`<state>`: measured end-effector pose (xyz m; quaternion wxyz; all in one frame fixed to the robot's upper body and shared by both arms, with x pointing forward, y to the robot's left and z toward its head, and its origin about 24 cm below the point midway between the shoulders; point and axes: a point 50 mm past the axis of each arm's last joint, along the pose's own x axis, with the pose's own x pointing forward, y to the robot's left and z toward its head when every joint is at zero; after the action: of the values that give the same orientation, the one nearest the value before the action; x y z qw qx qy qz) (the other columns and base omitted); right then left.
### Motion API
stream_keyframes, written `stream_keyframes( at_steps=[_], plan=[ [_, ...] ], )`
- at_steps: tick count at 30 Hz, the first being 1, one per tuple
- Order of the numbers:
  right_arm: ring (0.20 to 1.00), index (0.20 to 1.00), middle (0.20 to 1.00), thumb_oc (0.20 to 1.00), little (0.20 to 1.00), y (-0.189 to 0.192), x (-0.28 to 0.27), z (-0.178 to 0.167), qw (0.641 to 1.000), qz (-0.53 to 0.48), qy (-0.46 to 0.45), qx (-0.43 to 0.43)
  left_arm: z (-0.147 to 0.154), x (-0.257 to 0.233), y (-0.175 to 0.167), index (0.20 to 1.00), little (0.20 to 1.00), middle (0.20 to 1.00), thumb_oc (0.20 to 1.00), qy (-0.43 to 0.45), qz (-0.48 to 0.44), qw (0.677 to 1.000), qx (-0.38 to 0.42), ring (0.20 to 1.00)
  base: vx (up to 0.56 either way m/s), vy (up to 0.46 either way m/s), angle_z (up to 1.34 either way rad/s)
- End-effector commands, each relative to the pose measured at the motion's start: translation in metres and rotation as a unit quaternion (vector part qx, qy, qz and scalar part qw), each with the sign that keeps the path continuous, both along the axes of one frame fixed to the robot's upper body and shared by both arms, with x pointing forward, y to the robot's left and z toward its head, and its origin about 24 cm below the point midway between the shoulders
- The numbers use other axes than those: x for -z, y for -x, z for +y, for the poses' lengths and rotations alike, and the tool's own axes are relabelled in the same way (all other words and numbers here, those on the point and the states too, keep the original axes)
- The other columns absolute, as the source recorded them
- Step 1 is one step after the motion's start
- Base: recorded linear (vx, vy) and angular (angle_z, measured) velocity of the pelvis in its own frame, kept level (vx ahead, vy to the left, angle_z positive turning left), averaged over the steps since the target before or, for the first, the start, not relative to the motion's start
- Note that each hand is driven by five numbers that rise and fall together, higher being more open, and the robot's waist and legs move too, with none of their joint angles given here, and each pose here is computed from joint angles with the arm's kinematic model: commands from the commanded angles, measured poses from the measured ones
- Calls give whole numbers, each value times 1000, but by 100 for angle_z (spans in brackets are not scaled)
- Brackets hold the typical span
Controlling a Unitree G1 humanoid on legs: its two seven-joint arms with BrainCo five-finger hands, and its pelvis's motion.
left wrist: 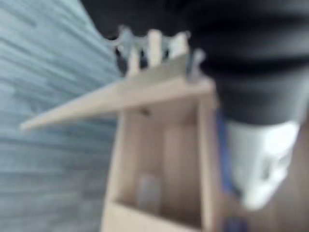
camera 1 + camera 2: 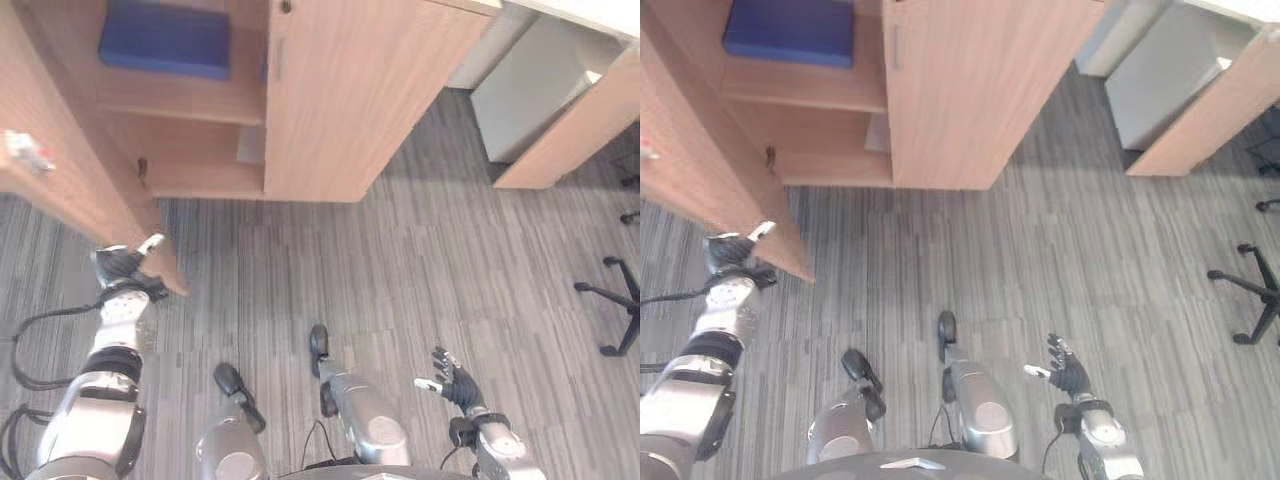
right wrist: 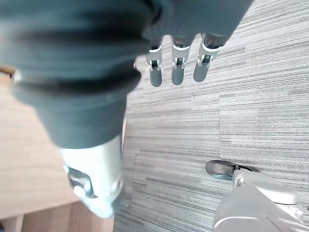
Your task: Put the empty folder in the office cabinet
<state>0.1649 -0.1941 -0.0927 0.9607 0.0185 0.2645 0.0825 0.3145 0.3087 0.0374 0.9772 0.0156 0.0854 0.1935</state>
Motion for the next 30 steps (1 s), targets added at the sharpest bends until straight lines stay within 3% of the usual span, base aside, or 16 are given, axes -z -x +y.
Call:
stream_keyframes(
  at_steps=[1,10,17,19,21,22,24,30],
  plan=[
    [1000,1000,1000,1000,1000,-8,-15,-25,998,-34,61,-11,-26,-73,-46,1000,1000,1000,1000,-41,-123,988,80,1000,113,-31,-69],
    [1000,1000,1000,1000,1000,-7,-15,-27,994,-34,93,-44,-5,-84,-50,1000,1000,1000,1000,28,-137,990,-33,1000,59,-14,-51],
    [1000,1000,1000,1000,1000,-5,-12,-32,994,-22,104,-38,23,-53,-29,1000,1000,1000,1000,36,-59,995,-72,1000,5,-33,0],
    [1000,1000,1000,1000,1000,-2,-7,-32,995,-7,98,-32,30,-18,-8,1000,1000,1000,1000,60,-5,995,-74,1000,37,-92,21],
    [1000,1000,1000,1000,1000,5,1,-31,996,19,84,-31,18,26,17,1000,1000,1000,1000,76,40,995,-49,1000,59,-84,10],
    [1000,1000,1000,1000,1000,5,1,-31,996,19,84,-31,18,26,17,1000,1000,1000,1000,76,40,995,-49,1000,59,-46,7],
    [1000,1000,1000,1000,1000,17,15,-29,995,68,63,-39,-12,80,52,1000,1000,1000,1000,104,118,988,-17,1000,85,-57,18],
    [1000,1000,1000,1000,1000,30,36,-28,988,145,51,-8,-64,168,155,1000,1000,1000,1000,162,315,934,33,1000,58,-77,35]
  ],
)
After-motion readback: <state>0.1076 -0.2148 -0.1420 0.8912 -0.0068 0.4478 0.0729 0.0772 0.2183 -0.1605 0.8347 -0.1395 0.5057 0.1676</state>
